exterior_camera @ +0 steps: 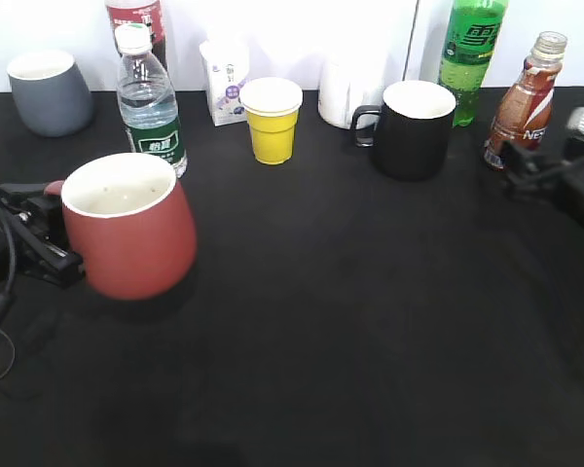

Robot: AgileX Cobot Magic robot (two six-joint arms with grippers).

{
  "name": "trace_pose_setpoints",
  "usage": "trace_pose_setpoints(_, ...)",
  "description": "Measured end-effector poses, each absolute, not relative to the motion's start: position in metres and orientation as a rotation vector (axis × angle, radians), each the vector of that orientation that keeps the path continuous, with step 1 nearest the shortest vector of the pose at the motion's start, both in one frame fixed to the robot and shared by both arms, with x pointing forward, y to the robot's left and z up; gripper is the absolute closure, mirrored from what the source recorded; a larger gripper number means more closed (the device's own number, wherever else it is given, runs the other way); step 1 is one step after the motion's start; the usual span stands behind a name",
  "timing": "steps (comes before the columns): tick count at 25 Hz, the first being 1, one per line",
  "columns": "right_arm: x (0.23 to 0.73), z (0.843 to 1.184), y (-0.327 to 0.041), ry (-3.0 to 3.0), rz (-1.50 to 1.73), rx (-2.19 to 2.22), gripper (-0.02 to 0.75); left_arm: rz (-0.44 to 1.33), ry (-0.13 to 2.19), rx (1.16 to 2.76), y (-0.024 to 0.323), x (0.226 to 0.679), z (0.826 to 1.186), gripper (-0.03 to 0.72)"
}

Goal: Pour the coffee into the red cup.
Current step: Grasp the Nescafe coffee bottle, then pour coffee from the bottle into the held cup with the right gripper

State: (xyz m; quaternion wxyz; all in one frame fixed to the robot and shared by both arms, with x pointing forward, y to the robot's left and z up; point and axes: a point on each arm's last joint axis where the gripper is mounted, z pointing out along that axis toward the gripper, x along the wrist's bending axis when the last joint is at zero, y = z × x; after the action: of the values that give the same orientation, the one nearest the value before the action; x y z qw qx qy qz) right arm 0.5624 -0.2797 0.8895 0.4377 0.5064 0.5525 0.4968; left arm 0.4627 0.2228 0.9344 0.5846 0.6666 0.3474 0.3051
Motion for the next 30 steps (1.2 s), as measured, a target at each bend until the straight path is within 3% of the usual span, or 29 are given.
trace_pose_setpoints(12,0.642,0.864,-0.276,1.334,1.269,1.235,0.09,0.712,0.811,1.555,0.223,0.463,0.934,0.607)
trace_pose_setpoints(16,0.643,0.859,-0.276,1.348,1.272,1.24,0.2,0.712,0.811,1.556,0.223,0.463,0.934,0.607)
trace_pose_setpoints(26,0.638,0.861,-0.276,1.351,1.27,1.241,0.203,0.71,0.809,1.557,0.223,0.463,0.934,0.608)
trace_pose_setpoints(30,0.601,0.898,-0.277,1.332,1.275,1.196,0.204,0.705,0.799,1.563,0.222,0.462,0.934,0.608)
